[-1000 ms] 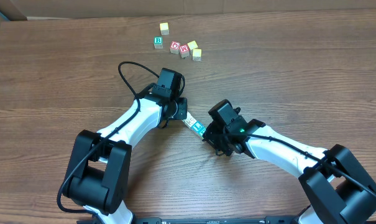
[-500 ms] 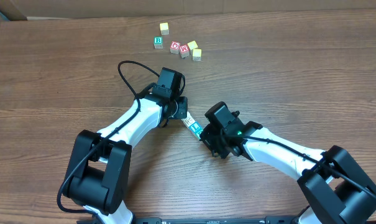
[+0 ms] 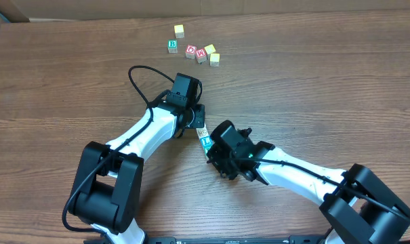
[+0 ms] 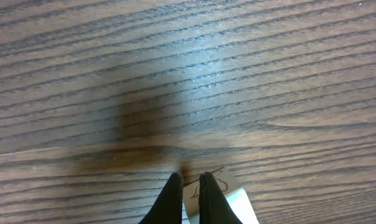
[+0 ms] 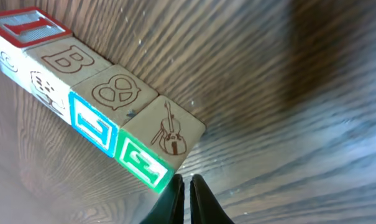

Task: Flip 4 blocks

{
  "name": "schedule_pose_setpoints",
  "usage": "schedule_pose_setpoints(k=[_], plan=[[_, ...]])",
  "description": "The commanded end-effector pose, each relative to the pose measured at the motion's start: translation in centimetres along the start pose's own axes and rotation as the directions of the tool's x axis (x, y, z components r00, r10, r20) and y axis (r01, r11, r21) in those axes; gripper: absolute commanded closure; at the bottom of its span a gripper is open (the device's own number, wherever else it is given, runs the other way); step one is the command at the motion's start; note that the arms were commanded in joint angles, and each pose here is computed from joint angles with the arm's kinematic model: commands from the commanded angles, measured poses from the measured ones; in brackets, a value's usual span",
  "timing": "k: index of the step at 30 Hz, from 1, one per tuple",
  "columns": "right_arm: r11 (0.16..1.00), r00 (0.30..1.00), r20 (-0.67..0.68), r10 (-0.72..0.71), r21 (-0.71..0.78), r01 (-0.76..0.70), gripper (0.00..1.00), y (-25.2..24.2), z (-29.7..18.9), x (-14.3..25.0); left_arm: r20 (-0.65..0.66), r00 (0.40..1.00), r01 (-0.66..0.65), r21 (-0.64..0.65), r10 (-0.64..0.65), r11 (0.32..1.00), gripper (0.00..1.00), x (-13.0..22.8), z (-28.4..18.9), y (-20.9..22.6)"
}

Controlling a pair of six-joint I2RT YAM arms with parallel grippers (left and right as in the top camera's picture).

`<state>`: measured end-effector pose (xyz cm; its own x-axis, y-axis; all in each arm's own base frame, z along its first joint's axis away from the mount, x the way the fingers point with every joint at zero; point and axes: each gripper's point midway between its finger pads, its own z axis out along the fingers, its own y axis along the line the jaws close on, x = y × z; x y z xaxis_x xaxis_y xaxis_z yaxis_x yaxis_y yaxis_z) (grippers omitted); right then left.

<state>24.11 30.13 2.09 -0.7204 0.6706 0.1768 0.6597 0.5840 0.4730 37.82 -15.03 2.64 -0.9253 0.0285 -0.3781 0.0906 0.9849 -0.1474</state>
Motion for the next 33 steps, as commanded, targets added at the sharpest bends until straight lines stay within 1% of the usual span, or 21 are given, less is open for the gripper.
schedule_pose_setpoints(k=[1, 4, 7, 12, 13, 16, 21, 27, 33], plan=[[0.997, 0.997, 0.035, 0.073, -0.026, -0.072, 0.92, 0.6, 0.2, 0.4, -0.027, 0.999, -0.03, 0.016, 0.031, 0.999, 0.96, 0.9, 0.4, -0.6], [0.995, 0.995, 0.036, 0.096, -0.034, -0.095, 0.92, 0.7, 0.3, 1.0, -0.027, 0.999, -0.03, 0.016, 0.031, 0.999, 0.96, 0.9, 0.4, -0.6], [0.991, 0.991, 0.034, 0.129, -0.04, -0.128, 0.87, 0.7, 0.3, 1.5, -0.027, 0.999, -0.031, 0.016, 0.031, 0.999, 0.96, 0.9, 0.4, -0.6], [0.991, 0.992, 0.034, 0.125, -0.048, -0.123, 0.87, 0.9, 0.4, 1.8, -0.027, 0.999, -0.031, 0.016, 0.031, 0.999, 0.96, 0.9, 0.4, -0.6], [0.991, 0.992, 0.034, 0.125, -0.047, -0.123, 0.87, 0.9, 0.4, 1.8, -0.027, 0.999, -0.03, 0.016, 0.031, 0.999, 0.96, 0.9, 0.4, -0.6], [0.993, 0.993, 0.027, 0.115, -0.043, -0.114, 0.96, 0.8, 0.4, 1.9, -0.027, 0.999, -0.031, 0.016, 0.031, 0.999, 0.96, 0.9, 0.4, -0.6], [0.998, 0.998, 0.028, 0.052, -0.04, -0.051, 0.96, 0.8, 0.4, 2.0, -0.021, 0.999, -0.039, 0.014, 0.039, 0.999, 0.96, 0.8, 0.4, -0.5], [0.998, 0.994, 0.1, 0.054, 0.027, -0.057, 0.96, -1.0, 0.3, 0.7, 0.014, 0.999, -0.05, 0.024, 0.05, 0.998, 0.96, -0.1, 0.4, -0.8], [0.998, 0.992, 0.11, 0.053, 0.029, -0.056, 0.96, -1.1, 0.3, 0.5, 0.04, 0.997, -0.073, 0.03, 0.072, 0.997, 0.96, -0.7, 0.4, -1.0]])
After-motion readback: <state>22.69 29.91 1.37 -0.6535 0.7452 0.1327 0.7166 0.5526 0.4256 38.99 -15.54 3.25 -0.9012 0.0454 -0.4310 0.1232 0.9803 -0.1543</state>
